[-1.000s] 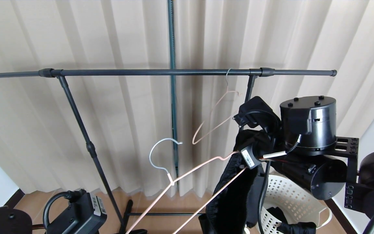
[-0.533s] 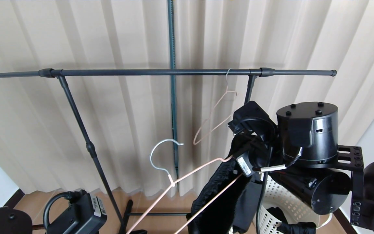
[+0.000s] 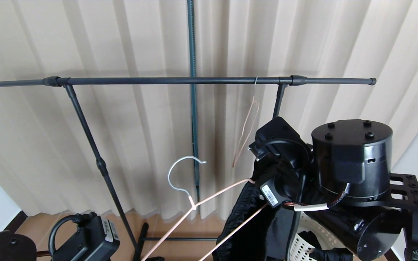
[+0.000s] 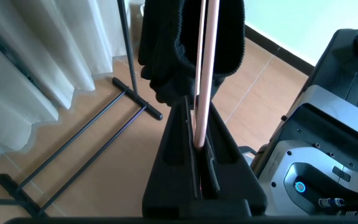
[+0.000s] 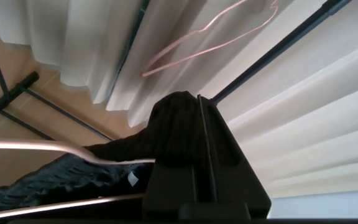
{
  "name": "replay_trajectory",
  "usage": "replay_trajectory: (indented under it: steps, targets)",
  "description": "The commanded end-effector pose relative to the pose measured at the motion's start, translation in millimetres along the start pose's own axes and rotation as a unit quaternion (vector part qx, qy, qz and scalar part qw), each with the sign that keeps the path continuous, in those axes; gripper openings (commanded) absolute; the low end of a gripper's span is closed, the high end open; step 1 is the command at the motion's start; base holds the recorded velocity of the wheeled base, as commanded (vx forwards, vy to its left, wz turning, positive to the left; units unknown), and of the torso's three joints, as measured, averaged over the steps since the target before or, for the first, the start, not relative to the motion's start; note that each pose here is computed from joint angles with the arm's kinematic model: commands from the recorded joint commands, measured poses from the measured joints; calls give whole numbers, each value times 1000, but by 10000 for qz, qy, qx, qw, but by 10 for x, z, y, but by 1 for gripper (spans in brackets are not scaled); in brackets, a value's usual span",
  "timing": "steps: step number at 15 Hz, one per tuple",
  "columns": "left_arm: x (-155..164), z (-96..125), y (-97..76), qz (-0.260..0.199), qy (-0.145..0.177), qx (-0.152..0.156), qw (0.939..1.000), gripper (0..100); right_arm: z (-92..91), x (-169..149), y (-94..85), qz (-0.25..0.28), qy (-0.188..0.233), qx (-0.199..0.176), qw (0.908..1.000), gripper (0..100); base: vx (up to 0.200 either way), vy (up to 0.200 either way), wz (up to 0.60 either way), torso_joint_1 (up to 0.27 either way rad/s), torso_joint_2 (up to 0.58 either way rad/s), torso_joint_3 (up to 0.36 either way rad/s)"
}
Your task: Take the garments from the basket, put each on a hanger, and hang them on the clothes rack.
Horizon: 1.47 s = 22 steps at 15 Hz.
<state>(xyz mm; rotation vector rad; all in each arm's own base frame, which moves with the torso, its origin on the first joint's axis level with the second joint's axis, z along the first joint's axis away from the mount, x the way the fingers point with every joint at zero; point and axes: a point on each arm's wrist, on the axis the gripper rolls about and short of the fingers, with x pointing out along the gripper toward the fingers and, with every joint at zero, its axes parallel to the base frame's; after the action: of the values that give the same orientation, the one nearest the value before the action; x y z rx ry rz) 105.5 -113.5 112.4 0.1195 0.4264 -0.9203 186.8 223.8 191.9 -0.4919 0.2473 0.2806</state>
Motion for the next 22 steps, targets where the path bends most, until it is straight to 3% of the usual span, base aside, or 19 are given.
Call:
replay_trajectory:
  steps: [1, 15, 22]
  targets:
    - [5, -2, 1, 1, 11, -3, 10000, 0, 34, -77, 23, 96, -110, 8, 9999, 0, 0, 0, 0, 0, 0, 0]
    - [9, -9, 2, 1, 33, -6, 10000, 0, 93, -352, 338, 653, -388, 54, 9971, 0, 0, 0, 0, 0, 0, 0]
    - [42, 12, 11, 15, 40, -14, 10000, 0, 238, -403, 380, 758, -661, 665, 9927, 0, 0, 0, 0, 0, 0, 0]
